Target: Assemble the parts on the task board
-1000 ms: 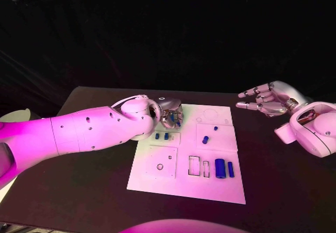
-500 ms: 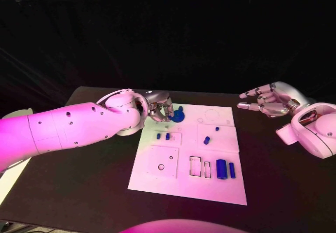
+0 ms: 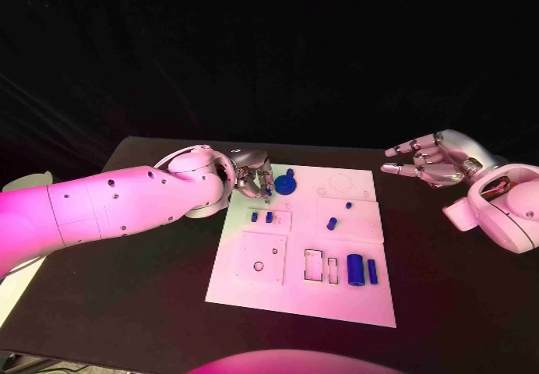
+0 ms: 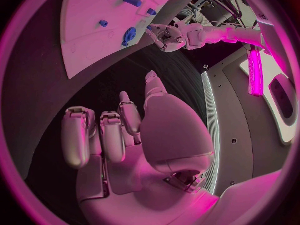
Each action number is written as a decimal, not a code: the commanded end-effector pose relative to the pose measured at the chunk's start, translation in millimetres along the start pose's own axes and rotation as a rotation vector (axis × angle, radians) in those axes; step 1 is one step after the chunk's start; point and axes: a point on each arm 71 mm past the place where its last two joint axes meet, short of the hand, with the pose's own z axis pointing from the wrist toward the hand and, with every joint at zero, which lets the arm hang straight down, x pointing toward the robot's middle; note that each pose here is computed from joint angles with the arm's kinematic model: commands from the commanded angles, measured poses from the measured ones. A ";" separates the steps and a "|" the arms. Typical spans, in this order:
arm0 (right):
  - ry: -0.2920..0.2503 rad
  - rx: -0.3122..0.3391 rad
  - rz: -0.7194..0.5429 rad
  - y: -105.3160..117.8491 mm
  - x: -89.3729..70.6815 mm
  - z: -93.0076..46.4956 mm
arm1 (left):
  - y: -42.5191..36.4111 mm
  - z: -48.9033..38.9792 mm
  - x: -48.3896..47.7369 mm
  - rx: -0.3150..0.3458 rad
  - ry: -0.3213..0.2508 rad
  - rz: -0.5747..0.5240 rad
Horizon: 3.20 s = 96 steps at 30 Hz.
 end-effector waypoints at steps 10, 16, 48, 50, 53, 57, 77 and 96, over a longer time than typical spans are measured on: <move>0.012 -0.011 -0.003 1.0 2.0 0.4 | 2.5 1.6 7.8 -0.014 0.058 0.004; 0.013 -0.011 -0.003 0.9 2.1 0.3 | 4.7 2.8 9.4 -0.022 0.066 0.007; 0.013 -0.011 -0.003 0.7 2.1 0.3 | 2.3 6.3 17.5 -0.022 0.108 0.025; 0.013 -0.011 -0.003 0.7 2.2 0.3 | 2.3 6.3 17.5 -0.022 0.108 0.025; 0.013 -0.011 -0.003 0.7 2.2 0.4 | 2.6 6.4 17.9 -0.029 0.113 0.026; 0.013 -0.011 -0.003 0.7 2.3 0.4 | 3.0 6.5 18.5 -0.037 0.120 0.029; 0.017 0.003 -0.005 -1.4 1.6 0.2 | 7.4 6.0 17.7 -0.065 0.117 0.030; 0.152 -0.023 -0.558 4.4 32.1 3.4 | 40.1 -6.5 -6.2 -0.015 -0.102 -0.698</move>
